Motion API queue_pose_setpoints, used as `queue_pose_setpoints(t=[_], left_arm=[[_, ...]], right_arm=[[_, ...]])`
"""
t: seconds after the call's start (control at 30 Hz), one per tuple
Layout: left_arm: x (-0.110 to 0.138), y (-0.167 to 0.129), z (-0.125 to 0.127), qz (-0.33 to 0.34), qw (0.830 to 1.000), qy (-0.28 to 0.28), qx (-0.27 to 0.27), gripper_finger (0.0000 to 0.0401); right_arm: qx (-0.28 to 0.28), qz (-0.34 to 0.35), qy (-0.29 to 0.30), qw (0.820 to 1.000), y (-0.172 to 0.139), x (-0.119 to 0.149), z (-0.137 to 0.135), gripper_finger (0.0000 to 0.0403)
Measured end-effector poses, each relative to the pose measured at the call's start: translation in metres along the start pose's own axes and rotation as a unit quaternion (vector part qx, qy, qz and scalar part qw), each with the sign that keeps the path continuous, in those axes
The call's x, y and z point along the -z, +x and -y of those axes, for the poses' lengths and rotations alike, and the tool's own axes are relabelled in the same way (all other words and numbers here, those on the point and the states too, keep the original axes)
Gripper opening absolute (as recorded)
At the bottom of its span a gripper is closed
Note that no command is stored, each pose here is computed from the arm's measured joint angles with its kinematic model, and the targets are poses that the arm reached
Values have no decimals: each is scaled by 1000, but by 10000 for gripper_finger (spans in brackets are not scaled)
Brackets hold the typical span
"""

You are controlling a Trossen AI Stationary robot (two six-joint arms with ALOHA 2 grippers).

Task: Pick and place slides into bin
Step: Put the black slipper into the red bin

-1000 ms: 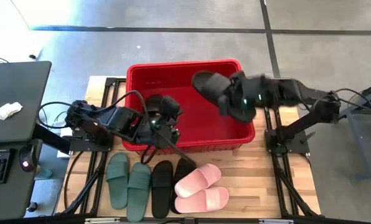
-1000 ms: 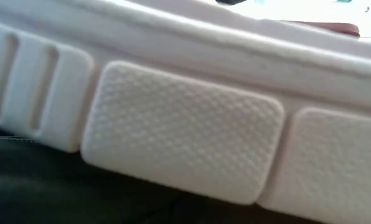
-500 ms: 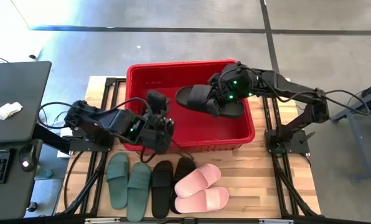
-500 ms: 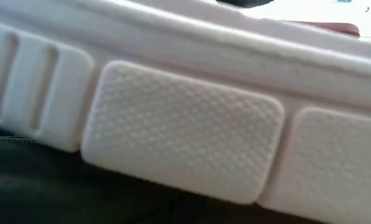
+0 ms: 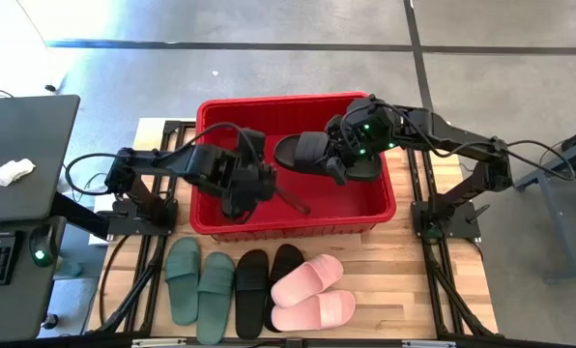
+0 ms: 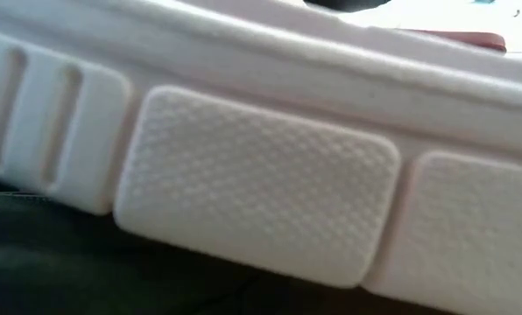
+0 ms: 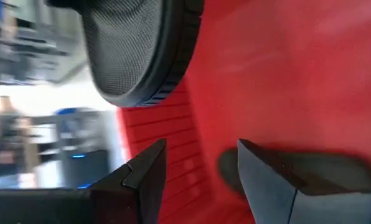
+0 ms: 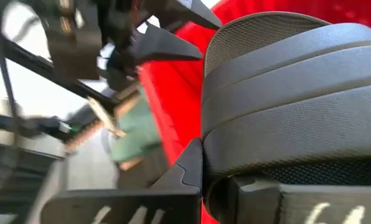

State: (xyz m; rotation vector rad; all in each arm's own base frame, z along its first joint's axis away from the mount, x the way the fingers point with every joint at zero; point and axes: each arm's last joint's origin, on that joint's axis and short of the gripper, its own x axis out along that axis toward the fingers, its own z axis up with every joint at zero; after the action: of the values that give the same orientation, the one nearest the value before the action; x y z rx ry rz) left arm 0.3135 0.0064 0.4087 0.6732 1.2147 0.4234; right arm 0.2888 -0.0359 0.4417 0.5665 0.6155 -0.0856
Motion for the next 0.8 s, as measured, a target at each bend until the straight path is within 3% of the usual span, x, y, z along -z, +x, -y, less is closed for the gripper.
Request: queue_pose_setpoints(t=[0.17, 0.33, 0.57, 0.7, 0.8], left_arm=[[16, 5, -28, 31, 992, -84, 84, 179], [44, 6, -72, 98, 969, -184, 137, 179], [83, 35, -122, 157, 896, -313, 272, 179], [96, 47, -145, 230, 845, -354, 327, 179], [98, 53, -154, 264, 825, -362, 345, 179]], right_arm=[[83, -14, -68, 994, 0, 8, 4, 0], [133, -5, -130, 982, 2, 13, -4, 0], [194, 30, -214, 957, 4, 17, -19, 0], [213, 48, -252, 943, 5, 18, -27, 0], [226, 60, -260, 937, 7, 16, -28, 0]])
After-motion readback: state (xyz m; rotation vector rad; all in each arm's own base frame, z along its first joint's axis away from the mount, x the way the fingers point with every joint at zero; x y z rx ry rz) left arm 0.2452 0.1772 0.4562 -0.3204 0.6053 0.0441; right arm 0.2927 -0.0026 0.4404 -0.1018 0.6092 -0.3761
